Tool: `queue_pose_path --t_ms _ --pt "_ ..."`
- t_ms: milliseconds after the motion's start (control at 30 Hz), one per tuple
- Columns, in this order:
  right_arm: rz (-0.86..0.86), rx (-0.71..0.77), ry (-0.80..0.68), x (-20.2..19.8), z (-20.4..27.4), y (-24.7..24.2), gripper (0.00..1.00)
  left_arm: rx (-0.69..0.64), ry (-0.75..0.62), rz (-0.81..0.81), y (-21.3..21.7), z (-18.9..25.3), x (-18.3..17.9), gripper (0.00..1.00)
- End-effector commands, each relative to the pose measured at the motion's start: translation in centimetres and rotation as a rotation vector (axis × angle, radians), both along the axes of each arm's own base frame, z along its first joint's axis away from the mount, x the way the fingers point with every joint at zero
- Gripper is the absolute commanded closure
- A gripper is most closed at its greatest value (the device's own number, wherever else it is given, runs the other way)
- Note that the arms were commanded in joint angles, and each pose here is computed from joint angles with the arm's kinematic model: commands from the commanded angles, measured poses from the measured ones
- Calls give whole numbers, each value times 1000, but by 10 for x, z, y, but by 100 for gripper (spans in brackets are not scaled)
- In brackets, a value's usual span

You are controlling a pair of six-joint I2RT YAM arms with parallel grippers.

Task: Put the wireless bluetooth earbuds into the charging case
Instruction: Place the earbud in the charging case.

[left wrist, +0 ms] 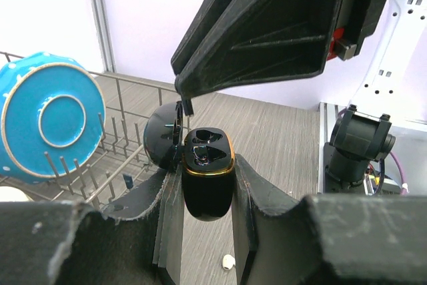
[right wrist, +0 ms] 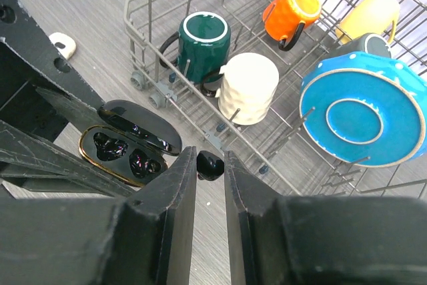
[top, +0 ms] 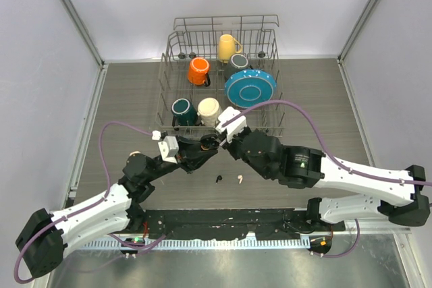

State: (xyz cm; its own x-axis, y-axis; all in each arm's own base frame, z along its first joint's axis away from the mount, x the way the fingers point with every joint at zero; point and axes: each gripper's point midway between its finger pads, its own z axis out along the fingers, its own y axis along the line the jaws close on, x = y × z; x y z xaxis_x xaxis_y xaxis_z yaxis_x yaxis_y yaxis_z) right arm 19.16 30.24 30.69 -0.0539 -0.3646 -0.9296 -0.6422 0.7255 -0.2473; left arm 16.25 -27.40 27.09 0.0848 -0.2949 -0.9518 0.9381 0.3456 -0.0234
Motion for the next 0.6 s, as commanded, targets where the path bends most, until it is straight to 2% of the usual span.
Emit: queue_pose_path --t_ms 0,300,567 --pt "-13 208 -27 -2 41 -9 99 -76 -73 -3 2 29 -4 100" --pt "92 334 -15 -16 52 4 99 -97 -53 5 3 32 -2 100" --pt "151 332 -25 -22 45 14 99 -113 -39 4 3 36 -1 100"
